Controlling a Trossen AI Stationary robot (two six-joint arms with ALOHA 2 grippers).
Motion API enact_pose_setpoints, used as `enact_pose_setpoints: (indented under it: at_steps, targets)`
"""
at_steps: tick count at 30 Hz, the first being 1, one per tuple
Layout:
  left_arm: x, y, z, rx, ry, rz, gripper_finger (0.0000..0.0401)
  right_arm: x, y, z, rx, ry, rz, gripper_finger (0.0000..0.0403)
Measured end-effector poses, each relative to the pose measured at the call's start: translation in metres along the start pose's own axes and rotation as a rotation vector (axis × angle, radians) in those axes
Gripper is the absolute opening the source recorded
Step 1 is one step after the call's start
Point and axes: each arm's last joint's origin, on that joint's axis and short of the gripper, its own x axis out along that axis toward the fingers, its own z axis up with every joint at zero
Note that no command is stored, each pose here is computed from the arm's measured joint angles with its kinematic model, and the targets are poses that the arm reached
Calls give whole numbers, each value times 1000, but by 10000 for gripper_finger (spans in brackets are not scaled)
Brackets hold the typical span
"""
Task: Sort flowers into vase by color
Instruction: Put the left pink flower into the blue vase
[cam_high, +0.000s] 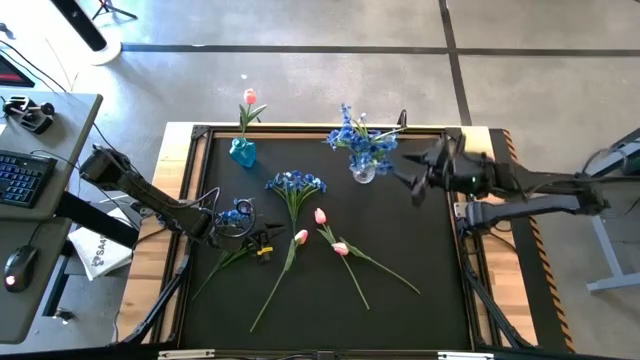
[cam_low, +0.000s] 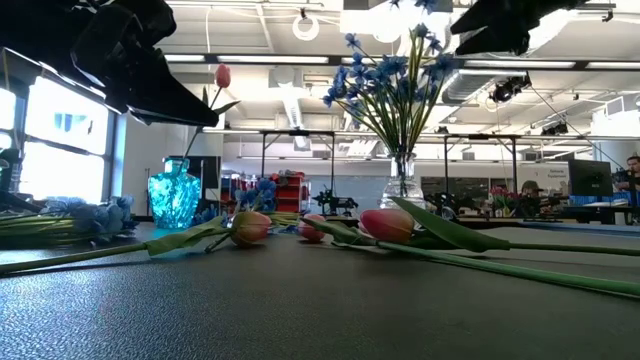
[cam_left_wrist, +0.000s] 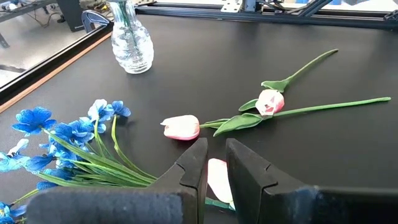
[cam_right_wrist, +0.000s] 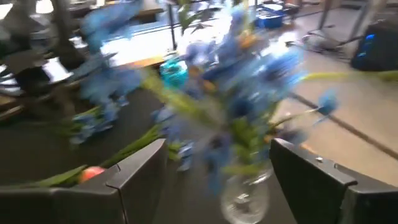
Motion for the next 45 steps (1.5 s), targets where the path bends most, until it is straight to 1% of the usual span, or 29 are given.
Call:
enact_pose_setpoints:
  at_steps: [3, 10, 15, 19, 23, 27, 30, 33, 38, 42, 45]
  targets:
    - [0, 0, 0, -8, 0, -1, 44, 0, 17, -21, -3, 41, 41, 275]
    - [0, -1, 2, -32, -19, -15, 44, -3, 57, -80, 39, 95, 73, 270]
    - [0, -3, 8, -59, -44, -27, 44, -4, 85, -116, 7, 95, 127, 270]
    - [0, -9, 21, -63, -31, -67, 44, 0, 102, -137, -13, 97, 166, 270]
    - [-4, -17, 34, -29, 55, -81, 44, 6, 118, -151, -30, 102, 186, 270]
    - [-15, -24, 42, -12, 185, -75, 44, 14, 130, -164, -49, 112, 185, 270]
    - [-27, -29, 44, -28, 297, -87, 44, 20, 133, -174, -77, 136, 166, 270]
    - [-38, -33, 41, -66, 399, -93, 44, 23, 133, -181, -72, 141, 131, 270]
    - [-55, -38, 30, -132, 517, -95, 44, 26, 134, -185, -68, 126, 92, 270]
    - [-67, -40, 20, -208, 630, -78, 44, 26, 134, -186, -70, 119, 84, 270]
    - [-74, -40, 15, -255, 690, -54, 44, 26, 134, -185, -69, 119, 84, 270]
